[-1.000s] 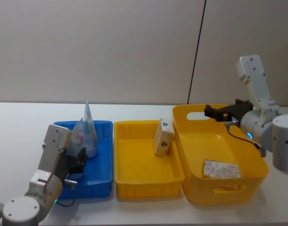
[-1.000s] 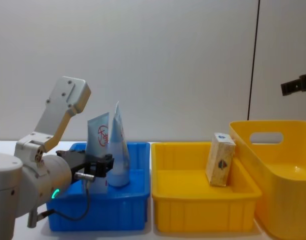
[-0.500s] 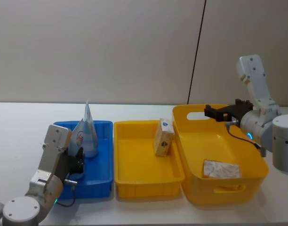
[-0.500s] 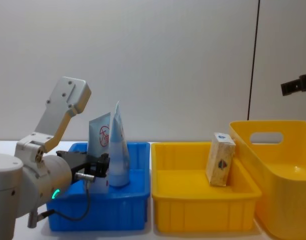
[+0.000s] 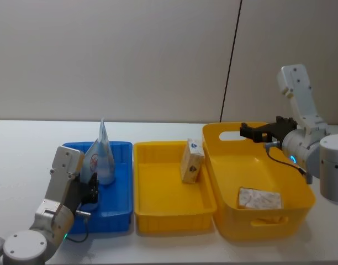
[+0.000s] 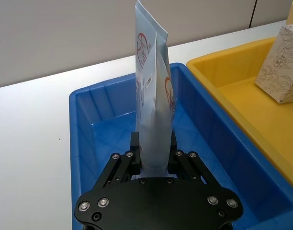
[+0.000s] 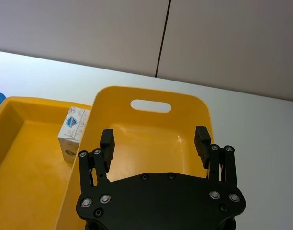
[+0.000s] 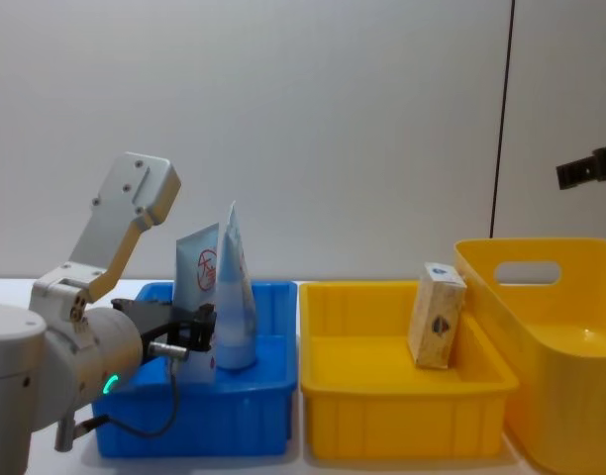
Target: Bimanual collaborative sorting of washing and personal care products
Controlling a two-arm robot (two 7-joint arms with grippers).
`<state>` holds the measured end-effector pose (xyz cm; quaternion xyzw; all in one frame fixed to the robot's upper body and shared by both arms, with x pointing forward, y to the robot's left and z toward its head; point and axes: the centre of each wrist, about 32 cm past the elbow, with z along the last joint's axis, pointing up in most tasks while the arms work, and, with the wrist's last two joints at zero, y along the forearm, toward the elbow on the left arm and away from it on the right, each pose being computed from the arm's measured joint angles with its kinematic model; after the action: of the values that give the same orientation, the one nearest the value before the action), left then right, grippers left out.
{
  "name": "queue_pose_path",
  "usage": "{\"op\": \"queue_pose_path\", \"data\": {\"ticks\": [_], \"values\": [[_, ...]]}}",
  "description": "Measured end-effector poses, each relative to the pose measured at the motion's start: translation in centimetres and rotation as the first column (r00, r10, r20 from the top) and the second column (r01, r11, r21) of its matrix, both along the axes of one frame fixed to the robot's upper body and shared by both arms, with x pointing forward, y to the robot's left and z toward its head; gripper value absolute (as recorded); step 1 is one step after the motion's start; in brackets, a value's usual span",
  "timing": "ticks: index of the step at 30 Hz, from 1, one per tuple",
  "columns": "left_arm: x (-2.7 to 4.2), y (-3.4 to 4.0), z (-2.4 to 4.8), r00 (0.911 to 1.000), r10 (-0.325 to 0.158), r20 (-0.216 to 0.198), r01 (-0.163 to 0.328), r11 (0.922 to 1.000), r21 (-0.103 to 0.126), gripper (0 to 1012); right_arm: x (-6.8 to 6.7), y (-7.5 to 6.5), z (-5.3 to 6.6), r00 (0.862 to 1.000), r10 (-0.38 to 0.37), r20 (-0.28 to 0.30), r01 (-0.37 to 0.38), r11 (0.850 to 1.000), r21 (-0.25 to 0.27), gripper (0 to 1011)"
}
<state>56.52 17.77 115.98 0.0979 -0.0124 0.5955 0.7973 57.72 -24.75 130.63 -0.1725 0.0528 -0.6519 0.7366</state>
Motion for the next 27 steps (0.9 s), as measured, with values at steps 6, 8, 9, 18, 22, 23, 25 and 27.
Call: {"op": "queue_pose_path", "data": {"ticks": [6,8,9,18,22,23,25,27], "values": [[0.00,0.00,0.00,1.0000,0.000,0.000,0.000,1.0000,0.000,264,0.0,0.0,0.0,1.000,0.000,0.000,0.000,1.000,0.000,1004],[0.00,0.00,0.00,1.0000,0.000,0.000,0.000,1.0000,0.000,264,0.0,0.0,0.0,1.000,0.000,0.000,0.000,1.000,0.000,1003],[0.00,0.00,0.00,1.0000,0.000,0.000,0.000,1.0000,0.000,264,0.0,0.0,0.0,1.000,0.000,0.000,0.000,1.000,0.000,1004],[-0.04,0.02,0.05,1.0000,0.000,0.002,0.000,1.0000,-0.002,264,0.0,0.0,0.0,1.000,0.000,0.000,0.000,1.000,0.000,1004],[-0.26,0.05,0.50,0.9998,-0.006,0.017,0.006,1.0000,-0.008,264,0.0,0.0,0.0,1.000,0.000,0.000,0.000,1.000,0.000,1003],[-0.32,0.09,0.62,0.9998,-0.007,0.021,0.007,0.9999,-0.008,264,0.0,0.0,0.0,1.000,0.000,0.000,0.000,1.000,0.000,1003],[-0.49,0.17,0.92,0.9995,-0.010,0.029,0.010,0.9999,-0.010,264,0.0,0.0,0.0,1.000,0.000,0.000,0.000,1.000,0.000,1004],[-0.84,0.40,1.36,0.9992,-0.013,0.038,0.014,0.9998,-0.011,264,0.0,0.0,0.0,1.000,0.000,0.000,0.000,1.000,0.000,1003]]}}
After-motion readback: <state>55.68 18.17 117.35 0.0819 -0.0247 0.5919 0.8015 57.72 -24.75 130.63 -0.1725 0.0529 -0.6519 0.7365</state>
